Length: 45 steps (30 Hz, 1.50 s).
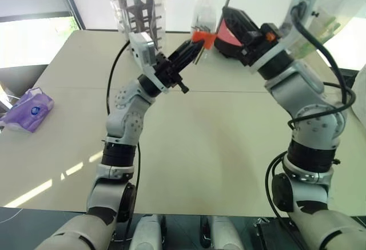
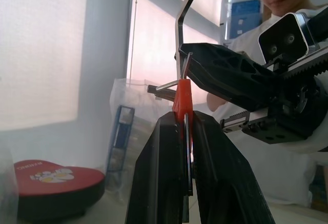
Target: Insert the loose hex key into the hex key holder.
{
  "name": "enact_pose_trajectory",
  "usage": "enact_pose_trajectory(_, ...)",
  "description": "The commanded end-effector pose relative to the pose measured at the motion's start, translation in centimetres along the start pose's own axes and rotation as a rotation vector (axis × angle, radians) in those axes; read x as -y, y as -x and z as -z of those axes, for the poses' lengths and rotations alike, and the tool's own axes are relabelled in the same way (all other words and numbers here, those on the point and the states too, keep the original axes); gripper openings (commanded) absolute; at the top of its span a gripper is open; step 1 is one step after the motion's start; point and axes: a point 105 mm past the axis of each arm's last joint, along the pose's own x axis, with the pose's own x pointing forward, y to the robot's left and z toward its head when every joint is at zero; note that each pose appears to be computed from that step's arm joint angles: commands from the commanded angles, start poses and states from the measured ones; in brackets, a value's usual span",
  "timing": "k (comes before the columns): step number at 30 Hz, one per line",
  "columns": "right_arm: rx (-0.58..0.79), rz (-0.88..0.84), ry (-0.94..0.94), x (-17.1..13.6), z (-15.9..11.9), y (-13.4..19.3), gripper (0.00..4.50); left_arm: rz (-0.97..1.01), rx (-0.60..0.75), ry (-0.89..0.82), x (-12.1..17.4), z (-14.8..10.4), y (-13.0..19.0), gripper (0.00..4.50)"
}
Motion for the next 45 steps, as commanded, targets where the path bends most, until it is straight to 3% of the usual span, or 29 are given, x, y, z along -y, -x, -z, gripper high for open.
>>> enact_pose_trajectory(1, 0.044, -0.034, 0.019, -1.0, -1.1, -0.1, 0.02, 0.028, 0.040, -0.040, 0.6, -1.4, -0.5, 0.00)
enact_pose_trajectory(43, 0.021, -0.011, 0.019, 0.0, -0.3, 0.4, 0.02, 0.036, 0.047, -0.036, 0.8, -1.6, -0.6, 0.00)
enact_pose_trajectory(44, 0.020, -0.010, 0.019, 0.0, -0.3, 0.5, 0.55, 0.036, 0.047, -0.037, 0.8, -1.6, -0.6, 0.00)
enact_pose_trajectory(45, 0.019, -0.005, 0.022, 0.1, -0.2, 0.5, 0.72, 0.035, 0.047, -0.037, 0.7, -1.6, -0.6, 0.00)
